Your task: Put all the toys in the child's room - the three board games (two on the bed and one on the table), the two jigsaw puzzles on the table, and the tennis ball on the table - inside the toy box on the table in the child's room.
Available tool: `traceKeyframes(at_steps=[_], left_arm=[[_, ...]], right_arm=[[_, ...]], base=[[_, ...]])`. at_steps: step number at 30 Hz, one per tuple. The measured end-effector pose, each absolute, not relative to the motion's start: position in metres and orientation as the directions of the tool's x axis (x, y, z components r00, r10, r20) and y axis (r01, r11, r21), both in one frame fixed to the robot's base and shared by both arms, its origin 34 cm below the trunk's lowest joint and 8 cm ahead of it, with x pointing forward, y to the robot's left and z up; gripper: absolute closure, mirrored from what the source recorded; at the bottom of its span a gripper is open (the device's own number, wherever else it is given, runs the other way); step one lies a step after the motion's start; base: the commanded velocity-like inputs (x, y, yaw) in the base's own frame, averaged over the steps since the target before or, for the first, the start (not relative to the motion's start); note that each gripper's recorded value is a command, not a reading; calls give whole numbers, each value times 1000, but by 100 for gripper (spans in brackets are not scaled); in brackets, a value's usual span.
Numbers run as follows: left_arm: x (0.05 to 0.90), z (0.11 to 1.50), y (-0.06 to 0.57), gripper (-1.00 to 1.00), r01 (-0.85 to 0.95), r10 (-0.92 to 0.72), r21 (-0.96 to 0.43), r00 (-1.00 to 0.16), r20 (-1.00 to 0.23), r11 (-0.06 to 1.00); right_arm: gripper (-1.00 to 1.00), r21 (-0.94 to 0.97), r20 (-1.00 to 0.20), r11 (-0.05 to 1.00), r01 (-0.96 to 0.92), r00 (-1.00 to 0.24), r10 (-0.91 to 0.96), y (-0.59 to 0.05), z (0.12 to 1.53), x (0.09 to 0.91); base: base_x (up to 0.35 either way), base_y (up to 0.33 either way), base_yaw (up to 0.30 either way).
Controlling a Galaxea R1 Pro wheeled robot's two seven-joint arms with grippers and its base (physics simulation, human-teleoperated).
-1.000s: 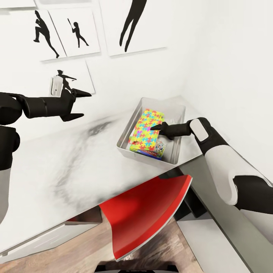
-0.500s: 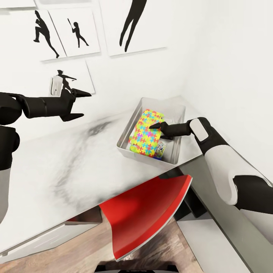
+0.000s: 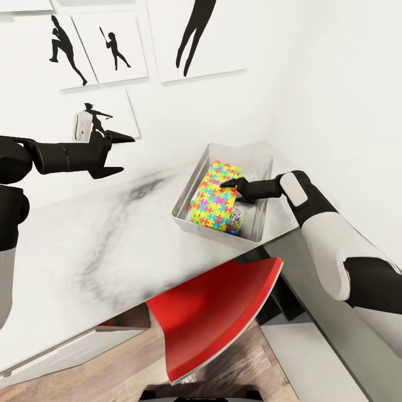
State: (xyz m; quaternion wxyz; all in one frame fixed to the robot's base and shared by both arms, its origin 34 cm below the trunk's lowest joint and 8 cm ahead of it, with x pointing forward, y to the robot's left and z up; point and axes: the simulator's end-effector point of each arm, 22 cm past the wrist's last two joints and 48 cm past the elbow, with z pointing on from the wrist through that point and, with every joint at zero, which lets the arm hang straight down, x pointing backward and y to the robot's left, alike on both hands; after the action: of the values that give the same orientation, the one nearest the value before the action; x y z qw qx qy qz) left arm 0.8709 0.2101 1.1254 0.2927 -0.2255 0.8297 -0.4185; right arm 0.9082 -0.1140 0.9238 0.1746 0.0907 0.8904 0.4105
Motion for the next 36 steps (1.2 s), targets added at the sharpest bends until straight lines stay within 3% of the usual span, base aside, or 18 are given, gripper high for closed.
traceKeyframes(at_steps=[17, 36], left_arm=[[870, 1127, 209, -100, -125, -618, -828, -728, -298, 547], [870, 1126, 208, -100, -124, -615, -827, -730, -298, 548]], right_arm=[[-100, 751, -322, 659, -46, -897, 304, -121, 955, 926], [-100, 690, -586, 676, -260, -748, 310, -136, 1051, 940]], base=[[0, 0, 0], [0, 0, 0]])
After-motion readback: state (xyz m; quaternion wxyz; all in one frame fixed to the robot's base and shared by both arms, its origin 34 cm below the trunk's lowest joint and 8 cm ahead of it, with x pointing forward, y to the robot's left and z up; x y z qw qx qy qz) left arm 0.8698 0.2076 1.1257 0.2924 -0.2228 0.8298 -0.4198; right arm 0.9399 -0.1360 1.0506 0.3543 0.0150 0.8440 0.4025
